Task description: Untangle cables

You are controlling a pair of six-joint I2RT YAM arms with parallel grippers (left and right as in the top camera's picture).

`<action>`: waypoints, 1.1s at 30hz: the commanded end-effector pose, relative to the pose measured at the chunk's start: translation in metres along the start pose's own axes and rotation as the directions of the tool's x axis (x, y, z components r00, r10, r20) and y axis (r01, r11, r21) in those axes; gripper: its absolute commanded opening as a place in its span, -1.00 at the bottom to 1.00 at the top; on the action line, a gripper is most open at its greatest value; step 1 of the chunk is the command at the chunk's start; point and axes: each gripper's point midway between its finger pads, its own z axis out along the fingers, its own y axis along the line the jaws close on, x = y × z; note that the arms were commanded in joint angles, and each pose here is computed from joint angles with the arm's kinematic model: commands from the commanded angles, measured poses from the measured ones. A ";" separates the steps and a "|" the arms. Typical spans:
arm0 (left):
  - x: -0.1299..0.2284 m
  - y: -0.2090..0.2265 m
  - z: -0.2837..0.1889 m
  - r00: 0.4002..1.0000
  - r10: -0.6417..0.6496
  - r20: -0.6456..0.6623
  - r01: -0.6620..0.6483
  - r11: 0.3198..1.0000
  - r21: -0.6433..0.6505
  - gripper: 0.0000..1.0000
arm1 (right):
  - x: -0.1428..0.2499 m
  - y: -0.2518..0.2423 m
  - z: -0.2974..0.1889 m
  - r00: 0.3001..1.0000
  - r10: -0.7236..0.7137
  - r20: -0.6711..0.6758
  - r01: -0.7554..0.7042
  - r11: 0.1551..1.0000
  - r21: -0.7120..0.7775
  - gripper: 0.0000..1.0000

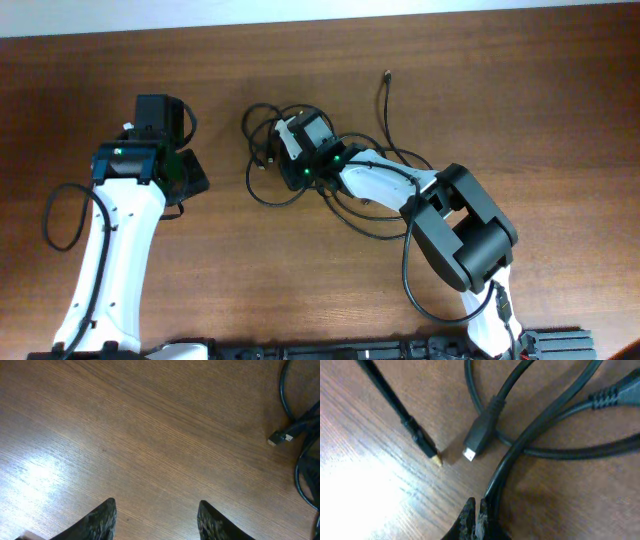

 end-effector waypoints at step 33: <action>0.001 0.004 -0.002 1.000 -0.023 0.009 0.023 1.000 -0.005 0.05 | -0.027 -0.011 0.008 0.995 -0.024 0.099 0.015 0.996 0.083 -0.18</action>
